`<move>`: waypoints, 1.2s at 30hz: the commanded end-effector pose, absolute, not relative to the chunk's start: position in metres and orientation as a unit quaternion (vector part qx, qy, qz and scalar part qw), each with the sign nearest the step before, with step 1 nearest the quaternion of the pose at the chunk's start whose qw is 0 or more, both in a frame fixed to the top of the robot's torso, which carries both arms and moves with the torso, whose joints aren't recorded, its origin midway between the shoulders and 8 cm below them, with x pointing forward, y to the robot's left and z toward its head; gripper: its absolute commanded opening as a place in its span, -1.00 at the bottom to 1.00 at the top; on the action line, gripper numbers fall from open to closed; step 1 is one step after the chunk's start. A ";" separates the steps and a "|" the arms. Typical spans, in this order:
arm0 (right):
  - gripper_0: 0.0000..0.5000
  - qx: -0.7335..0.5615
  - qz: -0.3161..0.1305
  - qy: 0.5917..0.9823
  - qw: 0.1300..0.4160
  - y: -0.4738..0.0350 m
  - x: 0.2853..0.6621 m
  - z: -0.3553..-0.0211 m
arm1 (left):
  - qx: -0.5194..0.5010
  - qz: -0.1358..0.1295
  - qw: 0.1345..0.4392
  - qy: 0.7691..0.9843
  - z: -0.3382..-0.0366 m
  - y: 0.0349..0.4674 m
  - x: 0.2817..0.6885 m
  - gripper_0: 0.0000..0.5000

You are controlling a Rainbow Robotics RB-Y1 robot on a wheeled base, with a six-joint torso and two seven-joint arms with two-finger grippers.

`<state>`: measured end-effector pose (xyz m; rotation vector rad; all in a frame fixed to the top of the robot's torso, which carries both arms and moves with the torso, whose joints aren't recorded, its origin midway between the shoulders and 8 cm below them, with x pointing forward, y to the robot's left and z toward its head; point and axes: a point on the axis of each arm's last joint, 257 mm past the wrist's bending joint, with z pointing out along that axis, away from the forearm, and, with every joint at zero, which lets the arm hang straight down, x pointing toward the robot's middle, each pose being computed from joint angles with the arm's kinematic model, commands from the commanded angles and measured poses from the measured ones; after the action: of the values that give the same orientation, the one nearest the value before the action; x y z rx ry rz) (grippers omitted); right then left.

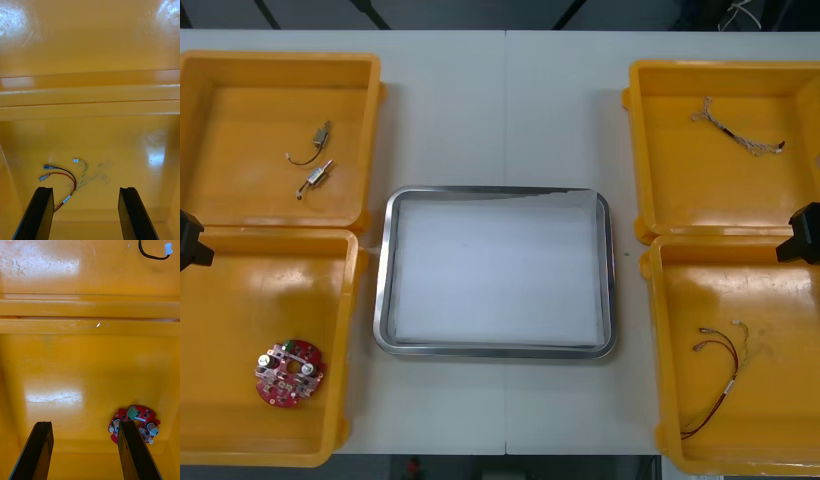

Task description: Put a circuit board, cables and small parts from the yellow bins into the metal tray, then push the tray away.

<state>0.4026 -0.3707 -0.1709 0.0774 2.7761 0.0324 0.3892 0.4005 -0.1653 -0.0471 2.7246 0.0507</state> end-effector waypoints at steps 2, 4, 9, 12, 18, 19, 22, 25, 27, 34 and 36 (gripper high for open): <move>1.00 0.041 0.002 0.980 0.196 -0.379 0.403 -0.156 | -0.048 0.031 0.229 0.972 -0.144 0.413 0.397 1.00; 1.00 0.041 0.002 0.980 0.196 -0.379 0.403 -0.156 | -0.048 0.031 0.229 0.972 -0.144 0.413 0.397 1.00; 1.00 0.041 0.002 0.980 0.196 -0.379 0.403 -0.156 | -0.048 0.031 0.229 0.972 -0.144 0.413 0.397 1.00; 1.00 0.041 0.002 0.980 0.196 -0.379 0.403 -0.156 | -0.048 0.031 0.229 0.972 -0.144 0.413 0.397 1.00; 1.00 0.041 0.002 0.980 0.196 -0.379 0.403 -0.156 | -0.048 0.031 0.229 0.972 -0.144 0.413 0.397 1.00; 1.00 0.041 0.002 0.980 0.196 -0.379 0.403 -0.156 | -0.048 0.031 0.229 0.972 -0.144 0.413 0.397 1.00; 1.00 0.041 0.002 0.980 0.196 -0.379 0.403 -0.156 | -0.048 0.031 0.229 0.972 -0.144 0.413 0.397 1.00; 1.00 0.041 0.002 0.980 0.196 -0.379 0.403 -0.156 | -0.048 0.031 0.229 0.972 -0.144 0.413 0.397 1.00; 1.00 0.041 0.002 0.980 0.196 -0.379 0.403 -0.156 | -0.048 0.031 0.229 0.972 -0.144 0.413 0.397 1.00; 1.00 0.041 0.002 0.980 0.196 -0.379 0.403 -0.156 | -0.048 0.031 0.229 0.972 -0.144 0.413 0.397 1.00; 1.00 0.041 0.002 0.980 0.196 -0.379 0.403 -0.156 | -0.048 0.031 0.229 0.972 -0.144 0.413 0.397 1.00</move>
<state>0.4026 -0.3707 -0.1709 0.0774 2.7761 0.0324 0.3892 0.4005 -0.1653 -0.0471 2.7246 0.0507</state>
